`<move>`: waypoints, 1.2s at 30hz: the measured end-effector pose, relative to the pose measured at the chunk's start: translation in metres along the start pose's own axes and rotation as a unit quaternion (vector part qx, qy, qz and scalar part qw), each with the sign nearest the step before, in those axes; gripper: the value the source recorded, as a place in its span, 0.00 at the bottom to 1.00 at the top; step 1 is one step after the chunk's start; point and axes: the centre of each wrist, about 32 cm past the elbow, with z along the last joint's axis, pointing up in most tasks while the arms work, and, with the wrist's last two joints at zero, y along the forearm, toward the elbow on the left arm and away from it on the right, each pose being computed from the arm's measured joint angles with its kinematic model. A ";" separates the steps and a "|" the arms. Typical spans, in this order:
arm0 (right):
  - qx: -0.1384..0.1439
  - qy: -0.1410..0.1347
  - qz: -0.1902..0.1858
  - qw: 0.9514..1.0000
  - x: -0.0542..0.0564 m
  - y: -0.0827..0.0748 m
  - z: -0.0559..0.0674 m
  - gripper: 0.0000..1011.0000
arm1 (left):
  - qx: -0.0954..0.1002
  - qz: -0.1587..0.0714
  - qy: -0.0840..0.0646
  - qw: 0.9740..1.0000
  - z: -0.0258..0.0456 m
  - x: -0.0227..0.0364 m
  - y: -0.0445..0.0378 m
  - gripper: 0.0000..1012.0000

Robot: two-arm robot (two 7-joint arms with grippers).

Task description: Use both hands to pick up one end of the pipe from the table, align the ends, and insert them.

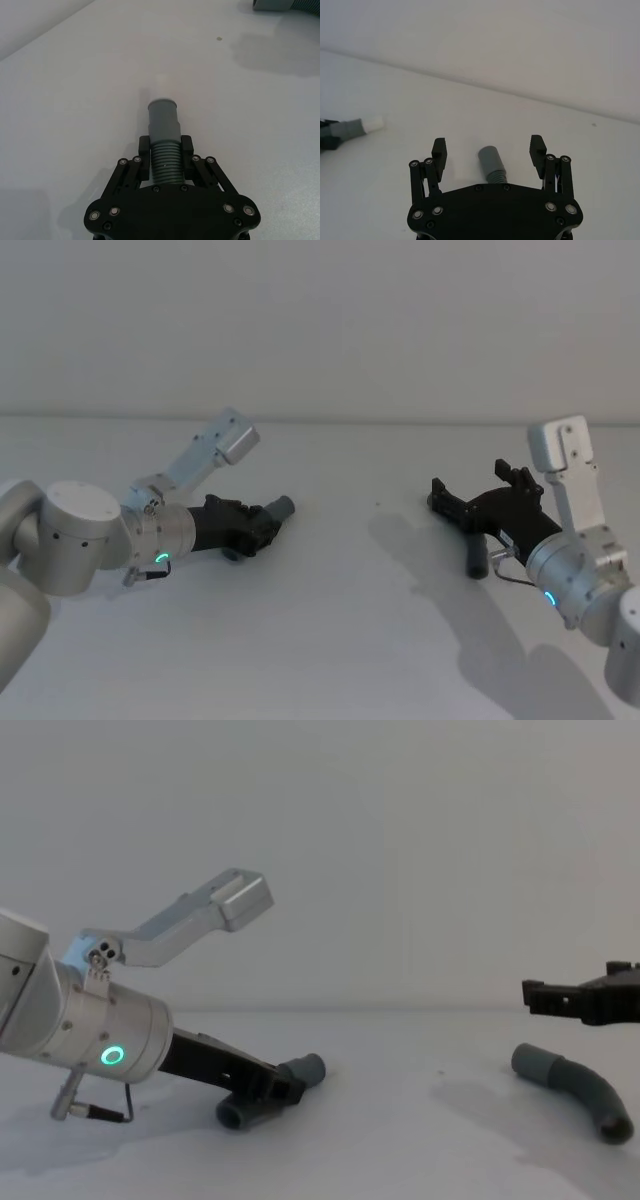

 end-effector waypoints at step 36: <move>-0.113 -0.042 0.017 0.993 0.033 0.027 0.009 0.99 | 0.000 0.000 0.000 1.000 0.0000 0.0000 0.0000 0.34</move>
